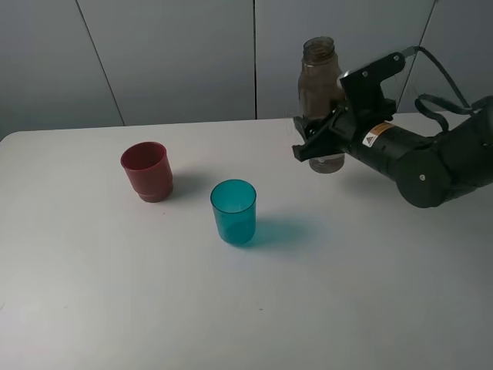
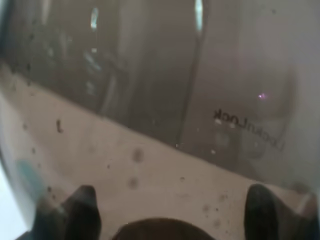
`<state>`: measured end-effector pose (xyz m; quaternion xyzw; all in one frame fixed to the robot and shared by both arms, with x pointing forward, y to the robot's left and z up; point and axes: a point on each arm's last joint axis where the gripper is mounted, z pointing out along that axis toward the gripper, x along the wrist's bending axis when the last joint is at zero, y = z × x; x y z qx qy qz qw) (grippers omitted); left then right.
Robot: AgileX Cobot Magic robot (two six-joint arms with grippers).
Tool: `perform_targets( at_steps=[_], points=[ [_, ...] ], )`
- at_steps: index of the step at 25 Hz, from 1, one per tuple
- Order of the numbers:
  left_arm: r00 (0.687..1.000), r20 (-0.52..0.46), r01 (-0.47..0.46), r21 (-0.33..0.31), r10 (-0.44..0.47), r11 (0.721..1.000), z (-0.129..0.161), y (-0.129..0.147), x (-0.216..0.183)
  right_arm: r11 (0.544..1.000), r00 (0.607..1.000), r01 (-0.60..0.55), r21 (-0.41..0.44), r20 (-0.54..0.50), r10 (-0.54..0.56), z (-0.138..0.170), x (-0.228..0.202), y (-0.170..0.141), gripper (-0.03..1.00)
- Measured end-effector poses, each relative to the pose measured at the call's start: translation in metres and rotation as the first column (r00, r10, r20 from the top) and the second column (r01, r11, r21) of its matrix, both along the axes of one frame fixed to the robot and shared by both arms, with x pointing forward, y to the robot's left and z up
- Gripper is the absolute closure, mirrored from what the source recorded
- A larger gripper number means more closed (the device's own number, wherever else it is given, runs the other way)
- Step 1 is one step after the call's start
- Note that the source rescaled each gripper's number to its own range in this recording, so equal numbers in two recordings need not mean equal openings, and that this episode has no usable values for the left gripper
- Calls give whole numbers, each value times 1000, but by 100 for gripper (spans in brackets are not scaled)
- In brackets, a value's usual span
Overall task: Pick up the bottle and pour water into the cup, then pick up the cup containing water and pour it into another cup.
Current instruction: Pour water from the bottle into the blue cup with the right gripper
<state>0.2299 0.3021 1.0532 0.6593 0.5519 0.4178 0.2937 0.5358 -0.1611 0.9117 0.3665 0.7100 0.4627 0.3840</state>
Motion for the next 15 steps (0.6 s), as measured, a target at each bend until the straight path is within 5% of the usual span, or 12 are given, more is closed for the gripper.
perform_targets(
  at_steps=[9, 15],
  points=[
    [1000, 0, 0, 0, 0, 1000, 0, 0, 0, 956, 987, -112, -272, 84, 139, -1, -10, 19, 92],
    [1000, 0, 0, 0, 0, 1000, 0, 0, 0, 852, 959, -145, -503, 140, 246, -2, -10, 19, 92]
  ],
)
